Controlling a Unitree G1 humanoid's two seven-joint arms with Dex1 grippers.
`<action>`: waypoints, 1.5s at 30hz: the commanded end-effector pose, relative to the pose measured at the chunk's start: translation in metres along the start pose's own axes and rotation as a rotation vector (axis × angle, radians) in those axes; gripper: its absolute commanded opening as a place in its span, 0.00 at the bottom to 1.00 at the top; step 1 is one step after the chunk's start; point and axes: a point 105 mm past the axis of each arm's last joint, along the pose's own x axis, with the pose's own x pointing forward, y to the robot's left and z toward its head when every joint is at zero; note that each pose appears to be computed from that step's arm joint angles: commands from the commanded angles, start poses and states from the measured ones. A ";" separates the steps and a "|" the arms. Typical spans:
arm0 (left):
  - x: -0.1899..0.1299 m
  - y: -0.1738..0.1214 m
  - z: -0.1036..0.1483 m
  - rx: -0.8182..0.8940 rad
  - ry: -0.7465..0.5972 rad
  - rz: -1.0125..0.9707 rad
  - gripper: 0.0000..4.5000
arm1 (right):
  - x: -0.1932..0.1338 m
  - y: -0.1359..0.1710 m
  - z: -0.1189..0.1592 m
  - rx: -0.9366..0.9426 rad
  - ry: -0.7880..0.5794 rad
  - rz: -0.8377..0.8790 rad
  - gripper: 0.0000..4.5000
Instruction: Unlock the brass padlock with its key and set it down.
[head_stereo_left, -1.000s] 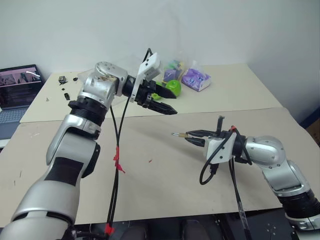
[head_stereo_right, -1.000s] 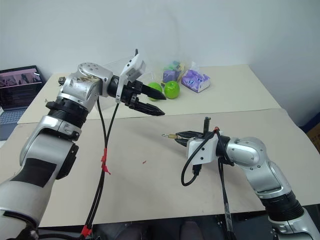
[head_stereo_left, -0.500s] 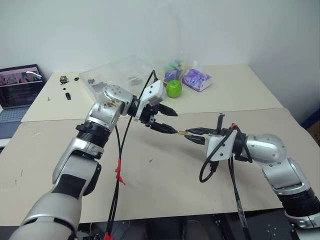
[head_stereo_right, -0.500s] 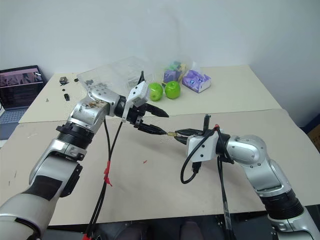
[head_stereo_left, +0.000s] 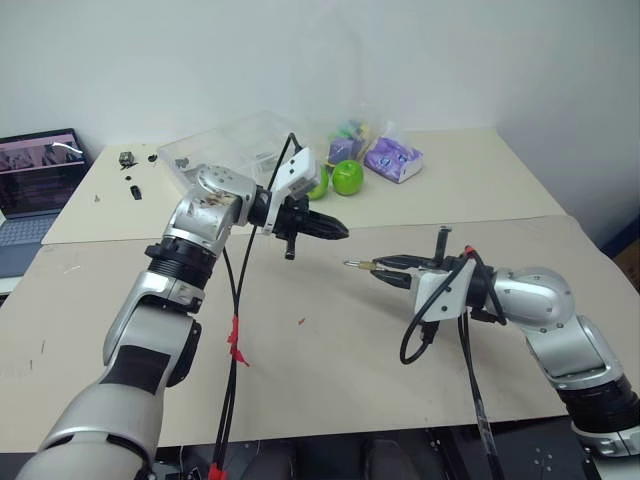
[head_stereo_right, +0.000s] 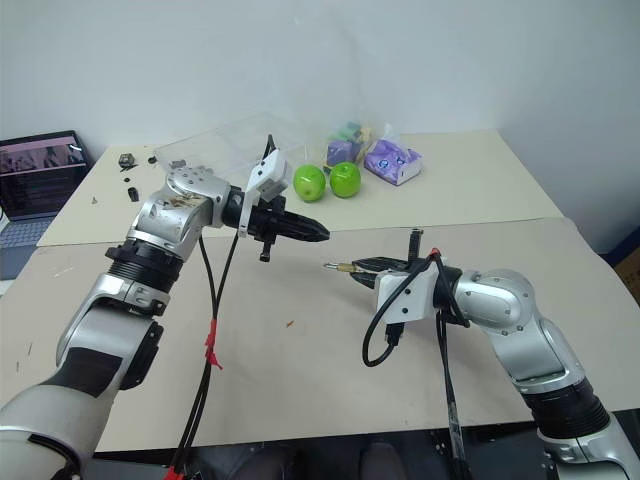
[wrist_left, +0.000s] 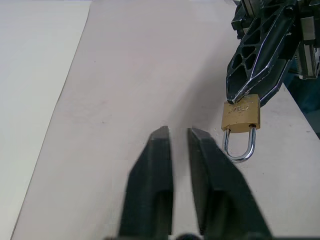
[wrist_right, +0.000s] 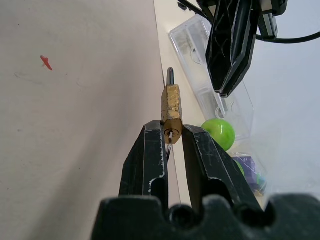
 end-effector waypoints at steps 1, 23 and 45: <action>0.003 -0.006 0.008 0.047 -0.003 -0.013 0.00 | -0.006 -0.017 0.009 -0.038 -0.023 -0.062 0.03; 0.008 -0.031 -0.005 -0.077 0.012 -0.098 0.00 | -0.007 -0.024 0.003 -0.047 -0.004 -0.078 0.03; 0.011 -0.022 -0.008 -0.102 -0.005 -0.056 0.00 | -0.004 -0.029 0.018 -0.019 -0.040 -0.092 0.03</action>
